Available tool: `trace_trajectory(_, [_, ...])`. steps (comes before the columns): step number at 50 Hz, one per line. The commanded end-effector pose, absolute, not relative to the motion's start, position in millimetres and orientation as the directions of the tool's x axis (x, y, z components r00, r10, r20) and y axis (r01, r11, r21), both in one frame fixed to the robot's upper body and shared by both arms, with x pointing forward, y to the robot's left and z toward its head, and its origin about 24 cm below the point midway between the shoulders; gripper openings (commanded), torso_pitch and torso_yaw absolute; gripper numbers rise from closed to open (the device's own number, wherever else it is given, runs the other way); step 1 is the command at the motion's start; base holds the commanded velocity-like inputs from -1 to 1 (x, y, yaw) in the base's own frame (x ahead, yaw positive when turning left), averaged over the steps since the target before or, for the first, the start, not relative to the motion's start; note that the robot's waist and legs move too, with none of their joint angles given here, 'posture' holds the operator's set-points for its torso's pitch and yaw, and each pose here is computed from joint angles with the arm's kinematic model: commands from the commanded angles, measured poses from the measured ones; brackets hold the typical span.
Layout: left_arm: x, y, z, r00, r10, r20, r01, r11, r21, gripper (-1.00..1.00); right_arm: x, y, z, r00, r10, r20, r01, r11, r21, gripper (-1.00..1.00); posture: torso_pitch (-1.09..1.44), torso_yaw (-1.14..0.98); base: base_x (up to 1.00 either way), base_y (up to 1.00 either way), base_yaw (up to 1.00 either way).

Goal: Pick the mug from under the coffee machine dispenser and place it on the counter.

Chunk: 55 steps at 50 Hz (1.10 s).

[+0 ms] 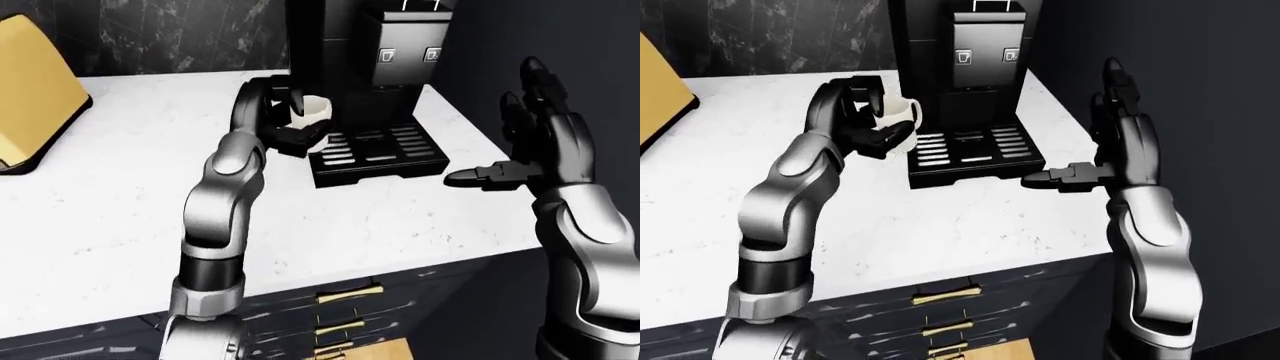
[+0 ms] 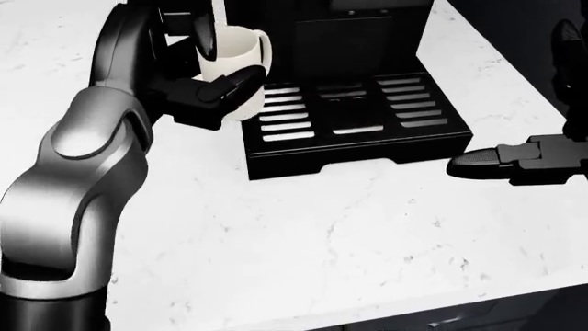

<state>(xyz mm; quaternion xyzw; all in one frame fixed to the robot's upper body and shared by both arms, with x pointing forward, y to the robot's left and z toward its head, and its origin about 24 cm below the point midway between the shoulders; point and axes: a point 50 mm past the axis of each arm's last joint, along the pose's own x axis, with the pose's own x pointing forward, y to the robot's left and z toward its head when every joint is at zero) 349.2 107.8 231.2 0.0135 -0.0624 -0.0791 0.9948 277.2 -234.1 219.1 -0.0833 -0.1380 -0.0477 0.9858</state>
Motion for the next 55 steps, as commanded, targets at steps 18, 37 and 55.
trace_trajectory(18, [324, 180, 256, 0.964, -0.006, 0.266, -0.005, 0.999, 0.042, -1.00, 273, -234, 238, 0.928, -0.066, 0.367, 0.136, 0.976, -0.168, 1.00, 0.00, 0.00, 0.00, 0.00, 0.00])
trace_trajectory(37, [315, 213, 226, 0.965, 0.063, 0.256, -0.080, 0.995, 0.058, -1.00, 273, -233, 239, 0.928, -0.063, 0.367, 0.135, 0.976, -0.173, 1.00, 0.00, 0.00, 0.00, 0.00, 0.00])
trace_trajectory(55, [312, 221, 198, 0.972, 0.095, 0.214, -0.106, 0.994, 0.039, -1.00, 273, -233, 241, 0.926, -0.061, 0.371, 0.135, 0.975, -0.175, 1.00, 0.00, 0.00, 0.00, 0.00, 0.00])
